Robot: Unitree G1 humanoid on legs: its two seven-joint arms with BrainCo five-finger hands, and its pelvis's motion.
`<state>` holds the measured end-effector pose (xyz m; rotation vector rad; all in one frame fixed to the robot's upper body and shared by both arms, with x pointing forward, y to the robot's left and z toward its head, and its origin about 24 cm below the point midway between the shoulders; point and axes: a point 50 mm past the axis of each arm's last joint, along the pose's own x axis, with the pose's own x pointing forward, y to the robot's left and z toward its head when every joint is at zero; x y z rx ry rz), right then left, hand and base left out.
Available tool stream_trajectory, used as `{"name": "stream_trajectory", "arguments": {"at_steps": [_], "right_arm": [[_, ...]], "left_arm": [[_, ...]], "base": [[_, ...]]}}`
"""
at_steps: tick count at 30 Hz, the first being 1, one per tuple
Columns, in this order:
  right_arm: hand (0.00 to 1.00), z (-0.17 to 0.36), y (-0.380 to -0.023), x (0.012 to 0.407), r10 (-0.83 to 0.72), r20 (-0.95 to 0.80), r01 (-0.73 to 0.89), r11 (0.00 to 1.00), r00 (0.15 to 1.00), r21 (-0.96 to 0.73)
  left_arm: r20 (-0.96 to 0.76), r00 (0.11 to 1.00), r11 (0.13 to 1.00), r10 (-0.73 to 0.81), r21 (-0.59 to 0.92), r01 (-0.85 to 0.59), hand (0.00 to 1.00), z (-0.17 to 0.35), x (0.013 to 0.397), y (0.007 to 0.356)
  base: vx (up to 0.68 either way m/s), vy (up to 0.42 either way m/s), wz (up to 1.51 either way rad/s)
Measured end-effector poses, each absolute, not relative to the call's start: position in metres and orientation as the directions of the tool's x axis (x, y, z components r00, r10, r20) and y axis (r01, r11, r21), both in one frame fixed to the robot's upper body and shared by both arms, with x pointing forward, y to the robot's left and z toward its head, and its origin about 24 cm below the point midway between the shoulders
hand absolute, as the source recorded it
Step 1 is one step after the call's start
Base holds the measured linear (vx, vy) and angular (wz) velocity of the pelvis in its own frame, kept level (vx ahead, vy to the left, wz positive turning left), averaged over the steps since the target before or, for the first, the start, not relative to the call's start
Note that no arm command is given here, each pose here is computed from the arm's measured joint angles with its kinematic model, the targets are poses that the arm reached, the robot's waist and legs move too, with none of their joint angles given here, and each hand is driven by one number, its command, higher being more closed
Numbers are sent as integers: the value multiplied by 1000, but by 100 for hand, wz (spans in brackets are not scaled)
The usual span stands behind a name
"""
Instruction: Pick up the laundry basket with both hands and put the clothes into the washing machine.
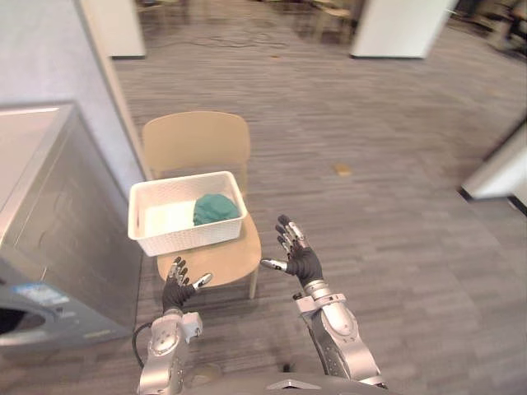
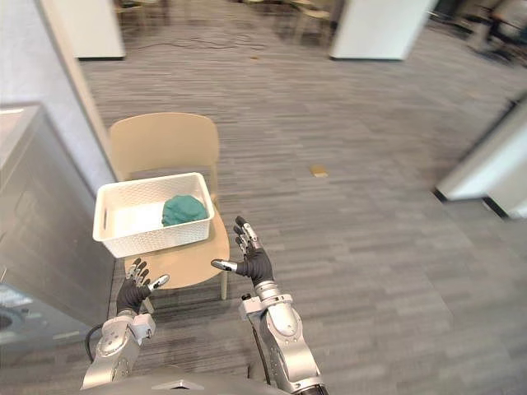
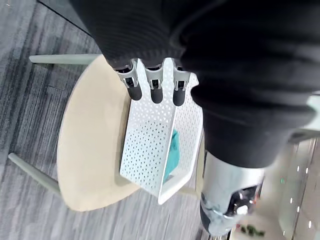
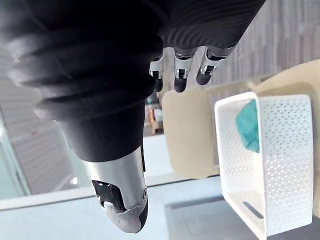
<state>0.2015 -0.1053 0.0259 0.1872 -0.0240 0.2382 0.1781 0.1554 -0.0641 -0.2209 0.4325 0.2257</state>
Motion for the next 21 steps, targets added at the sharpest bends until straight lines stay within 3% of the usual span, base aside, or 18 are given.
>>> {"name": "stream_trajectory", "arguments": {"at_steps": [6,14,21], "right_arm": [[0,32,-139,204,132,49,-130,991,990,-44],[0,77,-202,254,-41,229,111,948,972,-299],[0,201,-257,330,-56,460,344,743,886,-574]], "left_arm": [[-444,888,953,119,-199,-227,0,-64,178,138],[-432,898,980,76,-134,-147,0,-65,179,152],[-252,968,980,-13,-194,-37,0,-27,205,145]], "base": [[217,-242,162],[67,109,23],[-164,141,-8]]}}
